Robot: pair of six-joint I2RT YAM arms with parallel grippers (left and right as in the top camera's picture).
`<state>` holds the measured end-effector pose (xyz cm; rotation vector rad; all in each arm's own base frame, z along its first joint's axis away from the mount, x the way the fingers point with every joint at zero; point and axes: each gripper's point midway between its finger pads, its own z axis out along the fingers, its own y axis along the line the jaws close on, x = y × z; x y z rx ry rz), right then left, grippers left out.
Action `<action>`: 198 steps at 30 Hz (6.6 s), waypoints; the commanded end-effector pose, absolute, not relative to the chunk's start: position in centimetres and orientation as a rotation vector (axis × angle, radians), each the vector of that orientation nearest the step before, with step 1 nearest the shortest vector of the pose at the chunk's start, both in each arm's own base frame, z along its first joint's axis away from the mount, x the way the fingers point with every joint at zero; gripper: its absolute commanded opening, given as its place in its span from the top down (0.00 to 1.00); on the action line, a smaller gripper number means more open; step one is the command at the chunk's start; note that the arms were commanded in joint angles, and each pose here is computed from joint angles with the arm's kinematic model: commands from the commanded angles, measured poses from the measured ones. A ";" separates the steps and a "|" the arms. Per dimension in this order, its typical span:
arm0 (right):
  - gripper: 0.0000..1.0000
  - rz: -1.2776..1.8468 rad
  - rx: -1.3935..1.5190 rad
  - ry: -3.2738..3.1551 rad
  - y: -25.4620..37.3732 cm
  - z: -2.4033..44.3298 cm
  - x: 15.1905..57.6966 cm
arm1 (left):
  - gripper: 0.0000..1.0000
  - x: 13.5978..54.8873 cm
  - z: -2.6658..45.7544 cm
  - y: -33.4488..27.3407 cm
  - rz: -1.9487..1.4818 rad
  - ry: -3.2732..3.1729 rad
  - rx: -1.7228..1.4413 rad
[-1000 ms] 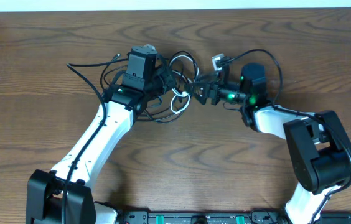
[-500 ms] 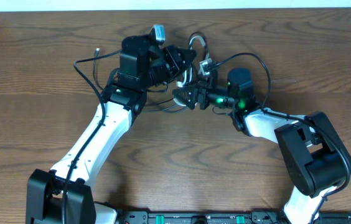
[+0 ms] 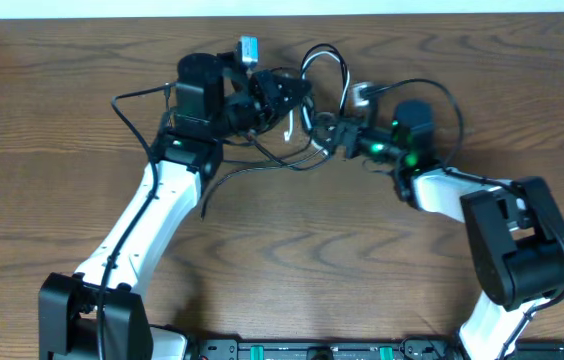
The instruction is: Untangle cables
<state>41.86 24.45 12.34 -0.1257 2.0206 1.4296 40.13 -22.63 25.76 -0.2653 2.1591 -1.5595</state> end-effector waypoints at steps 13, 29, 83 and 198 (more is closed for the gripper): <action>0.01 1.609 -0.487 1.683 24.7 19.9 39.1 | 0.93 37.0 23.8 -22.0 -1.381 2.174 0.286; 0.01 1.627 -0.389 1.687 24.7 20.5 39.8 | 0.92 34.2 20.7 -21.8 -1.224 2.172 0.653; 0.99 1.747 -0.466 1.596 23.1 23.8 37.9 | 0.79 38.5 14.5 -14.6 -0.483 2.510 -0.005; 0.24 1.660 -0.385 1.806 21.3 18.1 39.9 | 0.93 37.7 11.0 -9.1 -0.338 2.642 -0.375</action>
